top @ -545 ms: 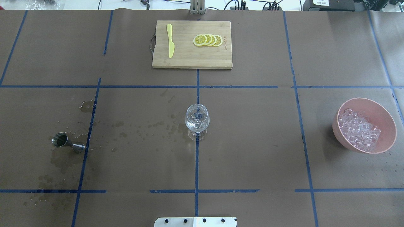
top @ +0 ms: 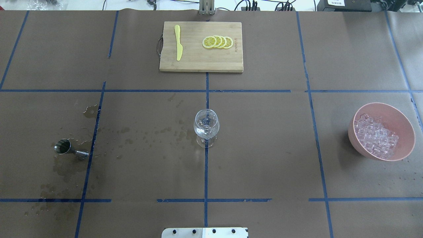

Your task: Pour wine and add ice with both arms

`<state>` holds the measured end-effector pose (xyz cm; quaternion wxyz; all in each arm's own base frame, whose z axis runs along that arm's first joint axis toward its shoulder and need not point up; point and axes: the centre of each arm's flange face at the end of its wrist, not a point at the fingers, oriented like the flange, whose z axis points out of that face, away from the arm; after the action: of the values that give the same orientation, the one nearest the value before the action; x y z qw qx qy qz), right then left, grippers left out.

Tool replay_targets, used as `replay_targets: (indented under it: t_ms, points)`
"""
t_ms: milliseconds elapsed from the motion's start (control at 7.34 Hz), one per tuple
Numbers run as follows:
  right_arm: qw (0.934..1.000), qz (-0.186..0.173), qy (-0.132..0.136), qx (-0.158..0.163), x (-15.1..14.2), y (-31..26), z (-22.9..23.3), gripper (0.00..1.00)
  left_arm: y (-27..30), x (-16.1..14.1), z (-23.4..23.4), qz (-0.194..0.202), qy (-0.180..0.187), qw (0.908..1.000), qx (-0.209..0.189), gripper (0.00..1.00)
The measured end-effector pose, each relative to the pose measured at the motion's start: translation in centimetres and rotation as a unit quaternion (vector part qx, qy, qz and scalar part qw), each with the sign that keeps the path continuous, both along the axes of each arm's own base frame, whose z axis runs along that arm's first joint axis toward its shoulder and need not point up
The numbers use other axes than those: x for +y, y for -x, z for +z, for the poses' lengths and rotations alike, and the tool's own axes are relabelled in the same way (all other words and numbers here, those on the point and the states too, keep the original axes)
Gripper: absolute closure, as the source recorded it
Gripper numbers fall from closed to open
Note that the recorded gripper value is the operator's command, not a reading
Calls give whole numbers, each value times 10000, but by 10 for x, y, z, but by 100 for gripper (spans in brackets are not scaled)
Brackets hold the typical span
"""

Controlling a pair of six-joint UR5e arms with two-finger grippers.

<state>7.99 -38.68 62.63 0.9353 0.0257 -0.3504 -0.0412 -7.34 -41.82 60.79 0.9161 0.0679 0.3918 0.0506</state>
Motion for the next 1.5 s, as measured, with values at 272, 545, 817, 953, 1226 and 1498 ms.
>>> replay_targets:
  t_ms: [272,545,817,953,1226,1498]
  points:
    - [9997,1,-263,1,-10,0,-24,0,0,-9,-12,18,-311,9995,-28,0]
    - [9977,8,-671,15,-29,-1,-58,0,-1,-19,-22,27,-1040,9946,-4,0]
    - [9951,222,-962,-78,-35,0,-72,0,-1,-25,-35,25,-2120,9773,13,0]
    - [9942,375,-1001,-130,-36,0,-75,0,-1,-25,-44,-43,-2709,9626,69,0]
    - [9918,467,-1172,-187,-40,2,-83,0,-4,-8,-44,-133,-3524,9351,341,0]
    - [9901,479,-1296,-230,-41,3,-87,0,-16,-4,-70,-456,-3876,9189,577,0]
